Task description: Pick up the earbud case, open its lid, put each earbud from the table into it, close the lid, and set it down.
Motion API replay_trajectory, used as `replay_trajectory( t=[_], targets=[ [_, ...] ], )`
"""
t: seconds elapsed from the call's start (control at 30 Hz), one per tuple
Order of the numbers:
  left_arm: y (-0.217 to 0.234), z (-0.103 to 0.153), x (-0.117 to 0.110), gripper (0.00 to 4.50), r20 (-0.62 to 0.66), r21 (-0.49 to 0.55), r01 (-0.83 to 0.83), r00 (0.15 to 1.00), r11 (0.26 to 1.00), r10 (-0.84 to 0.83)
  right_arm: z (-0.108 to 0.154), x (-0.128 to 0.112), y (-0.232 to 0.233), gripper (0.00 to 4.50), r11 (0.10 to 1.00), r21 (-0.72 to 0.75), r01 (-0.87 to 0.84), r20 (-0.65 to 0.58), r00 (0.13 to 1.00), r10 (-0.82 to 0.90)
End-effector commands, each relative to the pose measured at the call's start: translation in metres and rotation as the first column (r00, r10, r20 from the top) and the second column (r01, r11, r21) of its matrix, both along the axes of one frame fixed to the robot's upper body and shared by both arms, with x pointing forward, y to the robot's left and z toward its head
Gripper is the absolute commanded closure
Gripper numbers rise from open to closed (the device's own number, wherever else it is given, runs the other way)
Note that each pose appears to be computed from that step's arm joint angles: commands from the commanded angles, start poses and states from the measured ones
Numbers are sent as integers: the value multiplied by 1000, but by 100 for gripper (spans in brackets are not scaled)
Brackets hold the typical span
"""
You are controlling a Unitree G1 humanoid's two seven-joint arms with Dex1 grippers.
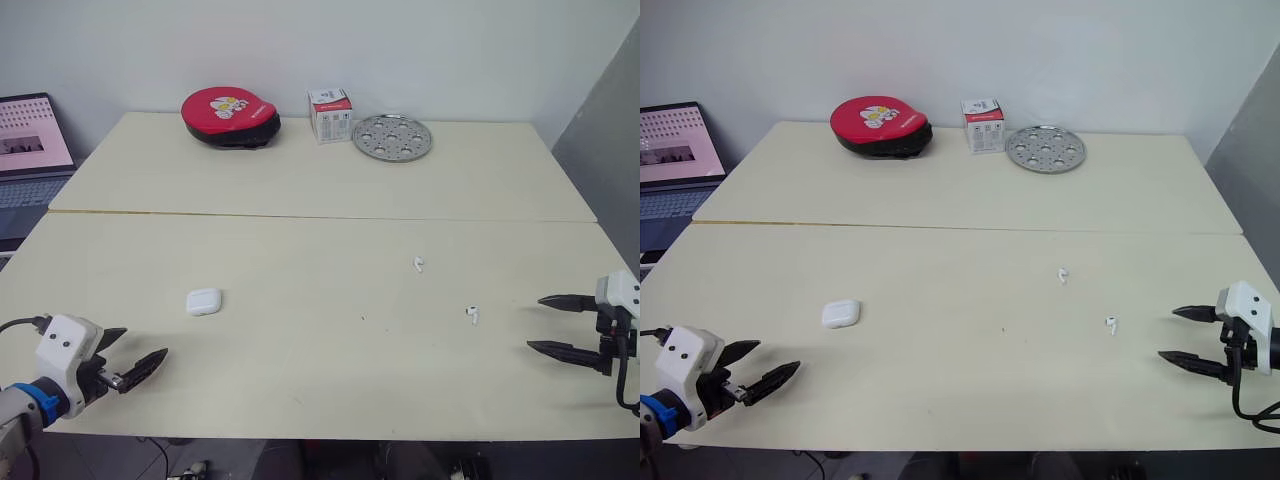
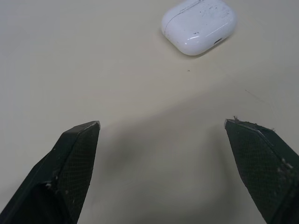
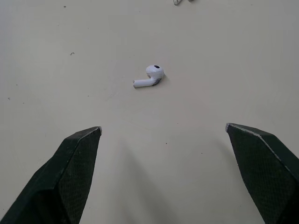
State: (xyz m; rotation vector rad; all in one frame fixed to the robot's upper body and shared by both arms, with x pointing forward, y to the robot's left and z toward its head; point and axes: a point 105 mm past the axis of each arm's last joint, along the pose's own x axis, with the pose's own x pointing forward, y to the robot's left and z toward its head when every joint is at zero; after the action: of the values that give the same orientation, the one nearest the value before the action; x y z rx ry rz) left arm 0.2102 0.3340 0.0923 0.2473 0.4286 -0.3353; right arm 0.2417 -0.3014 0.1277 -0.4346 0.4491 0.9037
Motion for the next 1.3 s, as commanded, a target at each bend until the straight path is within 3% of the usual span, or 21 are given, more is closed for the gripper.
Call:
replay_trajectory(
  t=[0.03,0.33,0.97,1.13,1.3],
  targets=[
    [-1,7,2,0,11,6,18,1000,1000,-18,10,1,-4,3,1000,-29,-2,41,999,3],
    [2,17,14,0,64,-30,72,995,997,-70,4,1,-8,3,998,-62,19,73,997,-15],
    [8,2,-4,0,15,-59,57,998,997,-56,11,5,-13,3,998,-45,49,36,998,-47],
    [-1,3,-4,0,51,-107,-16,998,994,22,21,9,5,3,997,-66,-40,99,994,46],
    [-25,3,8,0,112,-191,-86,988,978,109,39,14,56,3,975,-31,-219,145,964,221]
  ],
)
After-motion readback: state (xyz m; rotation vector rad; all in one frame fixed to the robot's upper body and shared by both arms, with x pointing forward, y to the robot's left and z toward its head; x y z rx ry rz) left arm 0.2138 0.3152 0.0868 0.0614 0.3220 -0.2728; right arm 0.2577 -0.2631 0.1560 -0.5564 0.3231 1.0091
